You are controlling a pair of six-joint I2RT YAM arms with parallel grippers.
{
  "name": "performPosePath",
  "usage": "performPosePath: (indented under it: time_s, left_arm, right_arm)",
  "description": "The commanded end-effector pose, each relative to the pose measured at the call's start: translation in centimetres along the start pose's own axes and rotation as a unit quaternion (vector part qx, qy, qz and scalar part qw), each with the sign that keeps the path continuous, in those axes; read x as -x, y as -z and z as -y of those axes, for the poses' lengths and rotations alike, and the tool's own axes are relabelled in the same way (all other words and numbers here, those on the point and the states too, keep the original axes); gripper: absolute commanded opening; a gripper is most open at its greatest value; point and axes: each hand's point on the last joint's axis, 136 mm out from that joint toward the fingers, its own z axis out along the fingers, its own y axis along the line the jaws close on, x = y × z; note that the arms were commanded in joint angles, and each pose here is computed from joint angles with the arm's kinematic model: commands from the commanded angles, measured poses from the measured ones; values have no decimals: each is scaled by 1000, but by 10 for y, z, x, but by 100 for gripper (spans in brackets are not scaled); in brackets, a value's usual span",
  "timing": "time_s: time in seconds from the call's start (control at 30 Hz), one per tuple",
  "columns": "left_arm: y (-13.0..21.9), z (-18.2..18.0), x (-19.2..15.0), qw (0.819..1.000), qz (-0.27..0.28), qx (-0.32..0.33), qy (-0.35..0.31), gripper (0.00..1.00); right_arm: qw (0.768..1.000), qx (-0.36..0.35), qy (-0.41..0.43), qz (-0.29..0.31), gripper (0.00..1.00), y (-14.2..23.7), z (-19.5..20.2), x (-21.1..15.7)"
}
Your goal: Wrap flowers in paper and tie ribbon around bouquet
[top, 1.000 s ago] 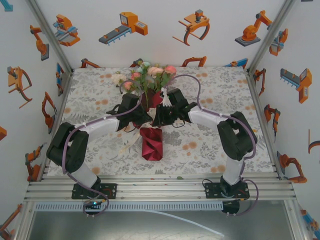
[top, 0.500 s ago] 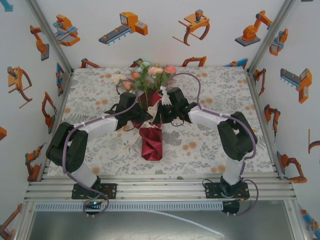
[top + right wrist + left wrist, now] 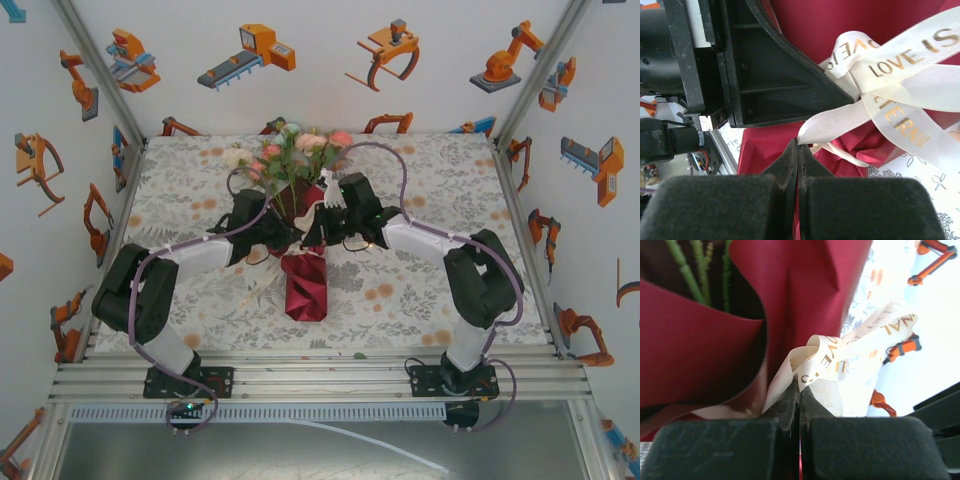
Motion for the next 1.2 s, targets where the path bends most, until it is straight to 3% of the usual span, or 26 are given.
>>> performPosePath:
  time_s: [0.0, 0.57, 0.83, 1.17]
  left_arm:
    - [1, 16, -1, 999, -7, -40, 8, 0]
    - [-14, 14, -31, 996, -77, -48, 21, 0]
    - [-17, 24, -33, 994, -92, -62, 7, 0]
    - [-26, 12, -38, 993, -106, -47, 5, 0]
  right_arm:
    - [1000, 27, 12, 9, 0, 2, -11, 8]
    - [1000, 11, 4, 3, 1, -1, -4, 5]
    - [998, -52, 24, 0, 21, 14, 10, 10]
    - [997, -69, 28, 14, 27, 49, 13, 10]
